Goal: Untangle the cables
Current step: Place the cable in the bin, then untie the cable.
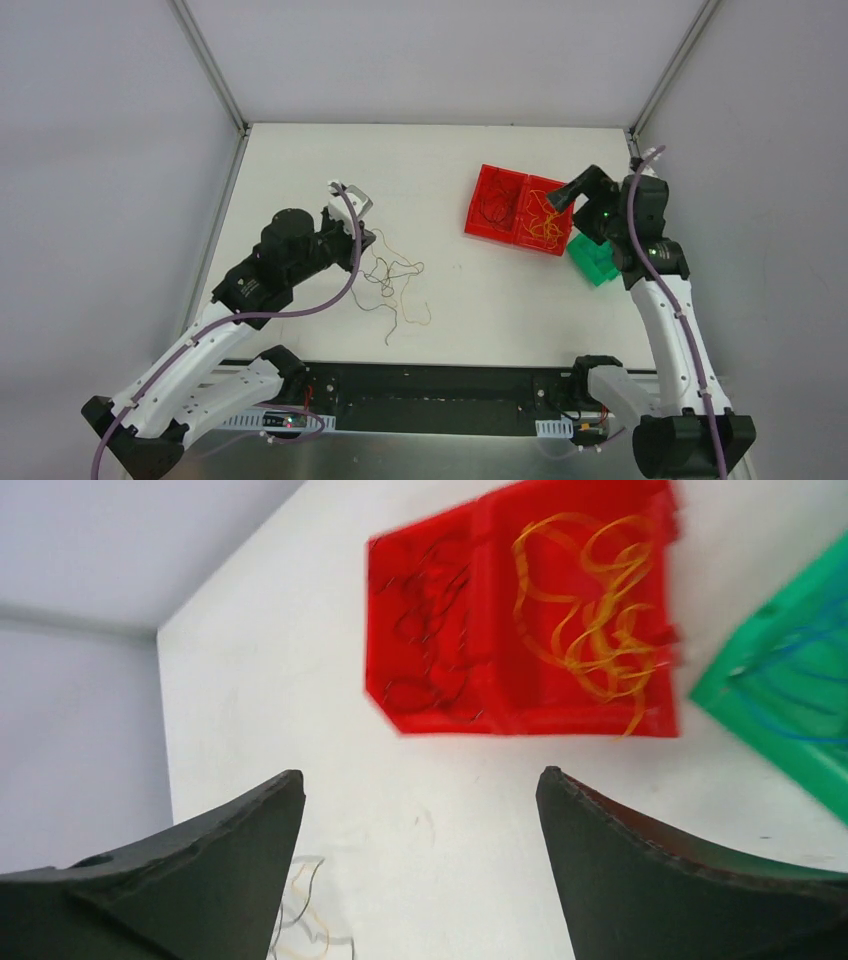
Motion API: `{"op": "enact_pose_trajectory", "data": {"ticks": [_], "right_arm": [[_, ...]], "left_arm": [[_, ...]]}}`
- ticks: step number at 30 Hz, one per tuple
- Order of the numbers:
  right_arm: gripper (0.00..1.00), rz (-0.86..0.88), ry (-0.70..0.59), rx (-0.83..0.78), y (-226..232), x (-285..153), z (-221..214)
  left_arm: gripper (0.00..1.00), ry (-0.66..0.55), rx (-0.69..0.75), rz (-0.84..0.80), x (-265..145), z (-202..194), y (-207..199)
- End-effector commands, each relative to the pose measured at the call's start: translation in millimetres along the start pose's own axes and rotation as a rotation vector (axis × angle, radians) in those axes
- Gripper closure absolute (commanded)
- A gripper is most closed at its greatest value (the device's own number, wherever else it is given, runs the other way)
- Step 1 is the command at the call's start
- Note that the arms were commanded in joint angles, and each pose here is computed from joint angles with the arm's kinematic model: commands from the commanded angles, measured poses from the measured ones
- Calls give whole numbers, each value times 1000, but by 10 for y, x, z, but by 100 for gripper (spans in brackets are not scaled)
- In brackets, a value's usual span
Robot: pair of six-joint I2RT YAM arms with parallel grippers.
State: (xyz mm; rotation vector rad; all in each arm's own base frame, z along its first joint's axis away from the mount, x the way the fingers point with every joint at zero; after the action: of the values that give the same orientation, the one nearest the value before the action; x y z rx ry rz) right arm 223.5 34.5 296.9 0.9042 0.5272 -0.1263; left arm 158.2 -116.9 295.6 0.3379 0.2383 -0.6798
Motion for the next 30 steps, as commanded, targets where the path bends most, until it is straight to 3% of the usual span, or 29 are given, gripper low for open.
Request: {"op": "enact_pose_trajectory", "data": {"ticks": [1,7,12,25,30], "right_arm": [[11,200,212,-150,258,-82,-319],[11,499,387,-217,423,-252,-677],[11,661,504,-279,464,-465,-824],[10,954,609,-360,573,-861,-941],[12,917,590,-402,585,-760,-1059]], "left_arm": [[100,-166,-2,-202,-2,326,-96],[100,-224,-11,-385,90,416,-223],[100,-251,-21,-420,165,458,-248],[100,-260,-69,-449,406,546,-263],[100,-301,-74,-469,377,618,-270]]}}
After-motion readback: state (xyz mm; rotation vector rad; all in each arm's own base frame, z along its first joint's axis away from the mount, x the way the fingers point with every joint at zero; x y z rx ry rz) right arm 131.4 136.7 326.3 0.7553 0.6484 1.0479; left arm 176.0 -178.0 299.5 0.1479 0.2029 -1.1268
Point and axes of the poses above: each gripper's point midway between its finger pads, its own x axis out along the fingers, its own y axis along the line the jaws close on, z = x × y, the point moved 10 cm from there along -x, back along the fingers, and after that the axes turned 11 degrees about x, right-handed, at the moved point
